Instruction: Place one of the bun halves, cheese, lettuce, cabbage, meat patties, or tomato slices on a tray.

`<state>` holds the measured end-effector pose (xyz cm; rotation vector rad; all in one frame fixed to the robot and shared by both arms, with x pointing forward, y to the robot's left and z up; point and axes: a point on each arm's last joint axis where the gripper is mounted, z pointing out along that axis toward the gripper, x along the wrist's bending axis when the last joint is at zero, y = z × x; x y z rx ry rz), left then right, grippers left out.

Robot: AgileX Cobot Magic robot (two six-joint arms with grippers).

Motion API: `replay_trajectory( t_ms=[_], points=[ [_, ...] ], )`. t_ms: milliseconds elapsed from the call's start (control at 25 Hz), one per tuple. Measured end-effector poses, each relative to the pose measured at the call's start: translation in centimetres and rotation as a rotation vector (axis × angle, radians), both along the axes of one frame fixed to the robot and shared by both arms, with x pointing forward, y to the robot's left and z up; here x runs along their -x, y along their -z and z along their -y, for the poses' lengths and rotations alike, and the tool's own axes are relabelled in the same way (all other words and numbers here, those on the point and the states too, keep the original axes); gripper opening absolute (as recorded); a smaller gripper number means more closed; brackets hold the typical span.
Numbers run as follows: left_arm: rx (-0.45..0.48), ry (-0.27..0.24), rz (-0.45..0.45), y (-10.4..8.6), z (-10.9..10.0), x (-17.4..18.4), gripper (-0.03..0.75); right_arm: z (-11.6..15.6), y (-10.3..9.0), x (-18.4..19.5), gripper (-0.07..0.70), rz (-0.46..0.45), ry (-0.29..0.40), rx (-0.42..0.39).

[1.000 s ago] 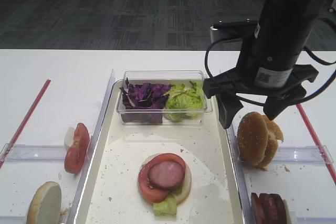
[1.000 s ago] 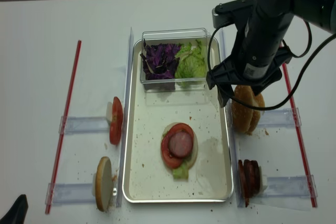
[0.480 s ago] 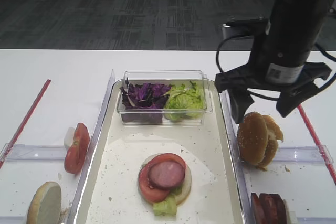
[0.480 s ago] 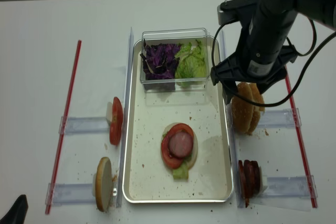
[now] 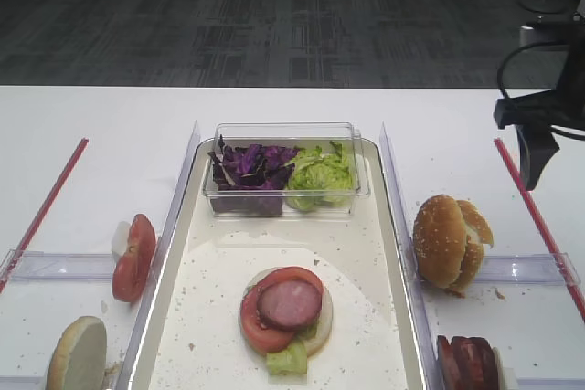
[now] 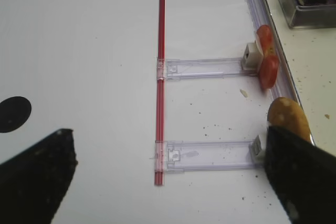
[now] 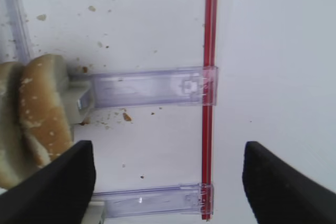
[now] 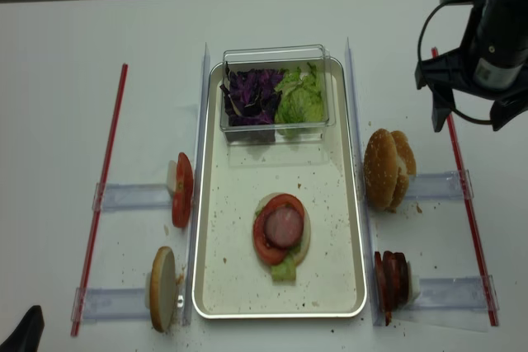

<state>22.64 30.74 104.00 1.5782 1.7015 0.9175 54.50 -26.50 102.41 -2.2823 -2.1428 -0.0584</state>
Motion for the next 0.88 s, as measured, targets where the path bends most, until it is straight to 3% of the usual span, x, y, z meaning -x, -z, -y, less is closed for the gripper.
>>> replay_trajectory(
  t_ms=[280, 600, 880],
  points=[
    [0.000, 0.000, 0.000, 0.0, 0.0, 0.0, 0.671, 2.7, 0.0, -0.2, 0.593, 0.001, 0.057, 0.003],
    [0.000, 0.000, 0.000, 0.0, 0.0, 0.0, 0.671, 2.6, -0.3, -0.1, 0.589, 0.011, 0.029, -0.010],
    [0.000, 0.000, 0.000, 0.0, 0.0, 0.0, 0.671, 2.5, -1.2, 3.8, 0.572, 0.020, 0.017, -0.032]
  ],
)
